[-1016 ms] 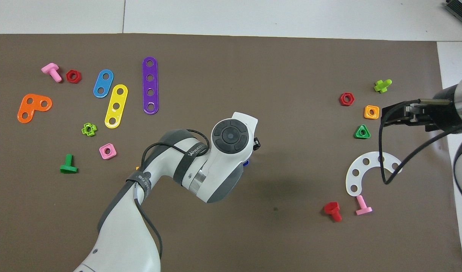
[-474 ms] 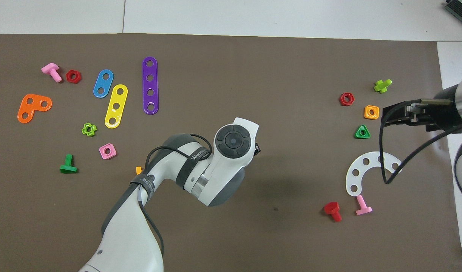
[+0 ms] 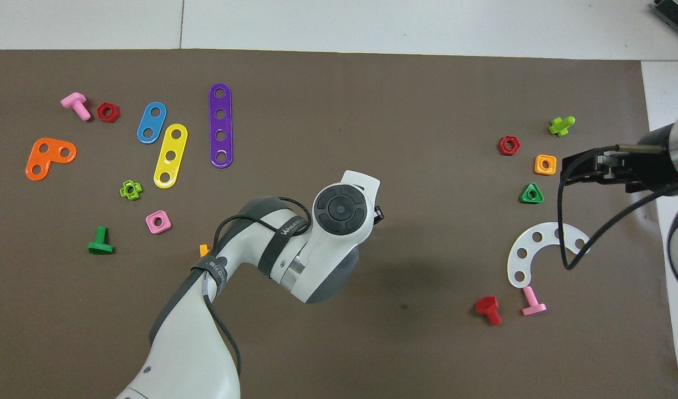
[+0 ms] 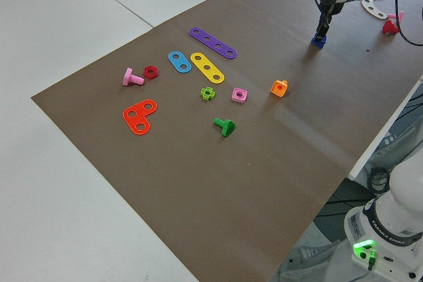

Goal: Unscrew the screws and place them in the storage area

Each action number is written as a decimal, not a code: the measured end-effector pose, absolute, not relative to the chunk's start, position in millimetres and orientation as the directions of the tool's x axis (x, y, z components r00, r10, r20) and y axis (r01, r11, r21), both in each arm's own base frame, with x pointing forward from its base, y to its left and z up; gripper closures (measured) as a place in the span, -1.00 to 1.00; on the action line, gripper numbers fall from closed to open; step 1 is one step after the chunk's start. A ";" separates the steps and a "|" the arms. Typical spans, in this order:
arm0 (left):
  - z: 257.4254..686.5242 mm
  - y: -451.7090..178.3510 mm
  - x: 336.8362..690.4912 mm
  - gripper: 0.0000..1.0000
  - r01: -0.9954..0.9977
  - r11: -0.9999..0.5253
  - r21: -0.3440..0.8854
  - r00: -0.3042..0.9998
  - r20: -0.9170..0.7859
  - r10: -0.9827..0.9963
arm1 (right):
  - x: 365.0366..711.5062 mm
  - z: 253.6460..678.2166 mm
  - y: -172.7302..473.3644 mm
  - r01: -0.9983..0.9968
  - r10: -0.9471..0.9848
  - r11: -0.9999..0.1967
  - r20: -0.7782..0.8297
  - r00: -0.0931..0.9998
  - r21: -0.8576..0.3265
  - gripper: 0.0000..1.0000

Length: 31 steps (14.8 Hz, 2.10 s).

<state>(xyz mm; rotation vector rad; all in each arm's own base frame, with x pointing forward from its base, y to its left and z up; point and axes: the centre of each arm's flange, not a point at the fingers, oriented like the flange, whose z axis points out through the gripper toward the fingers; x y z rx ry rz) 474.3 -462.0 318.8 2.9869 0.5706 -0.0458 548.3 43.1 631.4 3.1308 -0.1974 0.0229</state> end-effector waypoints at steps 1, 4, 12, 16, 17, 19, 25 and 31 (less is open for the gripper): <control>318.5 -461.9 474.2 -0.16 0.369 -0.925 0.093 0.929 -0.048 0.366 | 548.3 631.4 43.1 -0.126 -0.126 -0.992 0.015 0.992 0.004 -1.00; 316.3 -461.1 473.4 -0.11 0.370 -0.925 0.090 0.929 -0.049 0.367 | 548.3 631.4 43.1 -0.126 -0.126 -0.992 0.015 0.992 0.004 -1.00; 313.6 -461.6 470.5 0.07 0.367 -0.926 0.085 0.930 -0.052 0.364 | 548.3 631.1 43.1 -0.126 -0.126 -0.992 0.014 0.992 0.004 -1.00; 334.3 -467.1 476.5 0.07 0.369 -0.926 0.076 0.929 -0.063 0.365 | 548.3 631.1 43.1 -0.126 -0.126 -0.992 0.014 0.992 0.004 -1.00; 344.7 -469.2 479.9 0.07 0.375 -0.924 0.072 0.926 -0.071 0.371 | 548.3 631.1 43.1 -0.126 -0.126 -0.992 0.014 0.992 0.004 -1.00; 365.3 -471.3 489.1 0.07 0.387 -0.920 0.058 0.920 -0.087 0.381 | 548.3 631.1 43.1 -0.126 -0.126 -0.992 0.014 0.992 0.004 -1.00; 415.8 -414.9 558.7 0.07 0.469 -0.882 0.038 0.881 -0.095 0.464 | 553.8 617.1 62.8 -0.110 -0.110 -0.994 0.060 0.992 -0.011 -0.97; 423.9 -257.2 621.4 0.07 0.250 -0.967 0.054 0.964 -0.105 0.243 | 526.6 553.4 155.1 -0.091 -0.093 -0.995 0.086 0.992 -0.027 -0.94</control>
